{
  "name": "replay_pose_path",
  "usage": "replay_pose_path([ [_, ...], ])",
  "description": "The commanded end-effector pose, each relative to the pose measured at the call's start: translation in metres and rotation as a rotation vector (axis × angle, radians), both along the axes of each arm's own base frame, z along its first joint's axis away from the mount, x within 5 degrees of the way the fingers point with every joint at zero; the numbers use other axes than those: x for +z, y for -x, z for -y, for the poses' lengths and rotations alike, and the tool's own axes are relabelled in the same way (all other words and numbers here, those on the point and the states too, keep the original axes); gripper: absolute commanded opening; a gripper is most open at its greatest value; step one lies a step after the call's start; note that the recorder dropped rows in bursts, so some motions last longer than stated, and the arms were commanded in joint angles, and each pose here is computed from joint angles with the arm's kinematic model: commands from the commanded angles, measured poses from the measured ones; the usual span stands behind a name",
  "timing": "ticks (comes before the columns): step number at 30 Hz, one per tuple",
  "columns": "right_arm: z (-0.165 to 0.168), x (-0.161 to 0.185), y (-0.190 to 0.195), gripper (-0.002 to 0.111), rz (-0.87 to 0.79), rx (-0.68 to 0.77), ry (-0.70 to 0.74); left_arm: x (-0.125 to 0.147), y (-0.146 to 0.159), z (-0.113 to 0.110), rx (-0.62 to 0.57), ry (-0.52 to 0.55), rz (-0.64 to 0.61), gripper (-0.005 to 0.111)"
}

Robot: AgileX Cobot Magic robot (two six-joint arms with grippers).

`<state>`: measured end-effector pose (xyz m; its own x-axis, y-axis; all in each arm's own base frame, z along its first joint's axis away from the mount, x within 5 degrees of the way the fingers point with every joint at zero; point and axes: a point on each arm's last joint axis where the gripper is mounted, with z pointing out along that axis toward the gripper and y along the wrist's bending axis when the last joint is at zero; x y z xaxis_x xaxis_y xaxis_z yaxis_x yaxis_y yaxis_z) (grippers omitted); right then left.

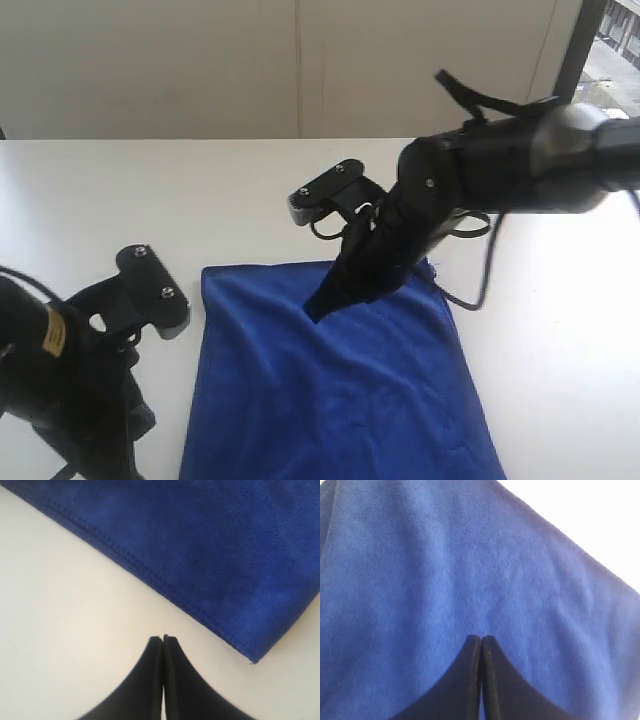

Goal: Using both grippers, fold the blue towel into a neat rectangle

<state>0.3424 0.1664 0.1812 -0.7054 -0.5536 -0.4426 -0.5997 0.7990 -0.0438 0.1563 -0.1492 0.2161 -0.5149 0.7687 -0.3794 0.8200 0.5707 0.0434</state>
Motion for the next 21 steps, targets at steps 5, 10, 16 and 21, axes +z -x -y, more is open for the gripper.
replay_pose_path([
  [5, -0.02, -0.038, -0.043, 0.0, -0.062, 0.039, 0.036, -0.019, 0.022, -0.022, 0.077, 0.053, 0.02, 0.0],
  [10, -0.024, -0.052, -0.053, 0.0, -0.065, 0.053, 0.06, -0.024, 0.024, -0.024, 0.079, 0.062, 0.031, 0.0],
  [16, -0.021, -0.064, -0.067, 0.0, -0.048, 0.023, 0.105, -0.023, 0.022, -0.022, 0.081, 0.077, 0.048, 0.0],
  [21, -0.019, -0.06, -0.087, 0.0, 0.009, -0.021, 0.078, -0.022, 0.021, -0.022, 0.081, 0.09, 0.063, 0.0],
])
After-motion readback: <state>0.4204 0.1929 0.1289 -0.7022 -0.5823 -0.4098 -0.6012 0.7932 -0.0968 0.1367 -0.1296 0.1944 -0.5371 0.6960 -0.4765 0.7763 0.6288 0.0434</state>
